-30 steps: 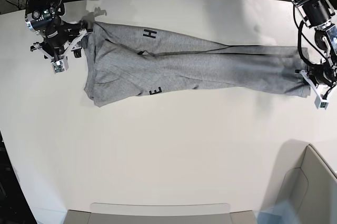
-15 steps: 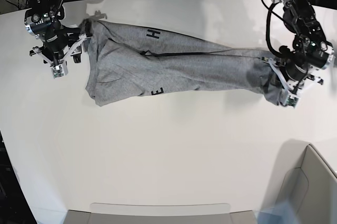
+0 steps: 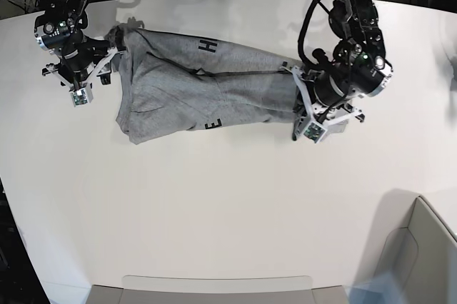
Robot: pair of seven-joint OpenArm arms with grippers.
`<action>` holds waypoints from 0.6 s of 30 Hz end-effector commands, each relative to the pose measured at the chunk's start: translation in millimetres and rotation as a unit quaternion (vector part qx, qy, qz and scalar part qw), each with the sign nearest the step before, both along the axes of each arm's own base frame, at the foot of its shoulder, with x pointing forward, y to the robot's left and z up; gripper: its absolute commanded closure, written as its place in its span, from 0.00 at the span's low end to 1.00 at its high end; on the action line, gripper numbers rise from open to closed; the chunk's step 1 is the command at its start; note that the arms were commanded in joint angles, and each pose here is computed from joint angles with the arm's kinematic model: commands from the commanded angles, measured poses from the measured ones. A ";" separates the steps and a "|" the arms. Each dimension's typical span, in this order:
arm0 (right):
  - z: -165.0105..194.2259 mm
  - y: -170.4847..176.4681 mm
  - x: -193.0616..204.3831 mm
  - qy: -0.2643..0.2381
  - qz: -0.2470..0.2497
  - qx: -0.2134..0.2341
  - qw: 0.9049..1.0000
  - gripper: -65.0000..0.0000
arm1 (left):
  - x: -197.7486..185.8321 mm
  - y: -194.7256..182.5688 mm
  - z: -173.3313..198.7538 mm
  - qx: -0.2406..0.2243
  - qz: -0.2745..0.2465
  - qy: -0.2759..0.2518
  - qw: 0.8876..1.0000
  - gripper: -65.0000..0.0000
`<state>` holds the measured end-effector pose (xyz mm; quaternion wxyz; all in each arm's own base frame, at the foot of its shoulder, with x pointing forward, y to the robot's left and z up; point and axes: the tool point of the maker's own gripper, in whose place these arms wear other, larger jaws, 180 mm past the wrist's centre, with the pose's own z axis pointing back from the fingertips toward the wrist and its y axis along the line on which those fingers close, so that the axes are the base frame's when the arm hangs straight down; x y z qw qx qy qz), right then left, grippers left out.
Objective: Fold the T-shirt properly
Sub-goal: 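Move the left gripper inward and grasp the strip's middle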
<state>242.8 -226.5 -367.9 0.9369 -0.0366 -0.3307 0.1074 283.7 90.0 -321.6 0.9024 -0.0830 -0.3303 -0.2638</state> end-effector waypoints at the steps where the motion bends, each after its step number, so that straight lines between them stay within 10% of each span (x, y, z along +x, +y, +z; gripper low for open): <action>1: 10.3 -1.4 7.4 -0.021 0.005 -0.003 1.000 0.61 | 5.0 -15.7 12.0 -0.019 -0.017 -0.022 0.999 1.00; 18: 10.1 -1.0 7.3 -0.021 0.005 -0.002 1.000 0.61 | -14.4 -68.9 -34.5 -0.072 -0.078 0.035 0.994 1.00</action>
